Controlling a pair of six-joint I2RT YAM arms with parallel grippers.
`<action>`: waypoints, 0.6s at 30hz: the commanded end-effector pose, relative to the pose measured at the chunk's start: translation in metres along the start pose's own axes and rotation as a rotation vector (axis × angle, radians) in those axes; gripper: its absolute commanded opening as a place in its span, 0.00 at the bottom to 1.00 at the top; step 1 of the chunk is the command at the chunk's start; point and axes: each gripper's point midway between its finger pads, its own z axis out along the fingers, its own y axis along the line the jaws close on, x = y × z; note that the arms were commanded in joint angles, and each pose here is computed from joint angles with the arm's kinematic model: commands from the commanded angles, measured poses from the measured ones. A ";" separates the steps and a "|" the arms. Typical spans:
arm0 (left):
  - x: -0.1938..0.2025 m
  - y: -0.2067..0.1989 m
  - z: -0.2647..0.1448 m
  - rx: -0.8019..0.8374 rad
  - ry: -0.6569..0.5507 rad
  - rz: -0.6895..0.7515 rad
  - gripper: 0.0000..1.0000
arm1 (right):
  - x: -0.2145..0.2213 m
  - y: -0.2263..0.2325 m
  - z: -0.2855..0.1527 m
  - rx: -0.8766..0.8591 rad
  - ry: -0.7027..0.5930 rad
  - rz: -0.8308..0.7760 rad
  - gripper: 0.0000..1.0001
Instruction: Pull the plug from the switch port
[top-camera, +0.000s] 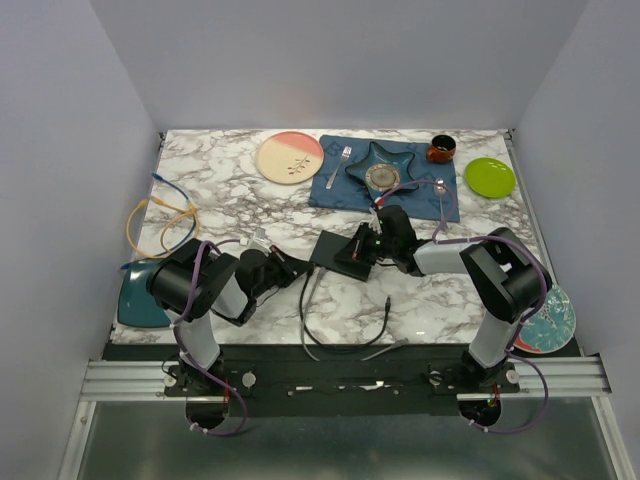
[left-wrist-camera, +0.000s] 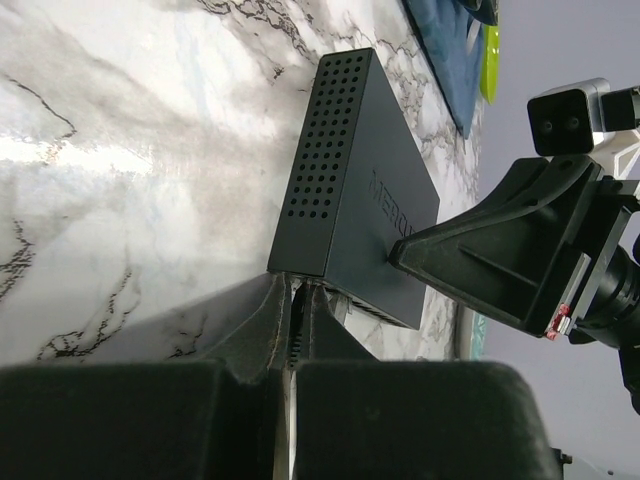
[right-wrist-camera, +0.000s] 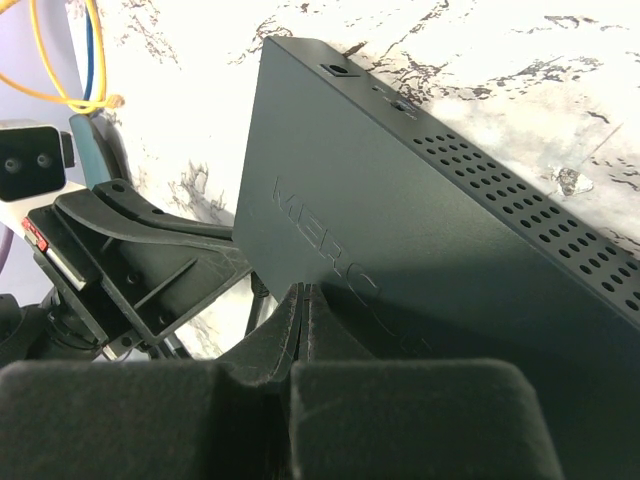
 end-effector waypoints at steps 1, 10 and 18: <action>0.022 0.046 -0.010 -0.169 0.066 0.009 0.00 | 0.026 -0.059 -0.002 0.210 0.058 0.029 0.02; 0.023 0.043 -0.015 -0.163 0.072 0.017 0.00 | 0.005 -0.034 -0.020 0.183 -0.011 -0.059 0.02; 0.026 0.042 -0.023 -0.157 0.077 0.016 0.00 | 0.003 -0.035 -0.018 0.198 -0.002 -0.054 0.03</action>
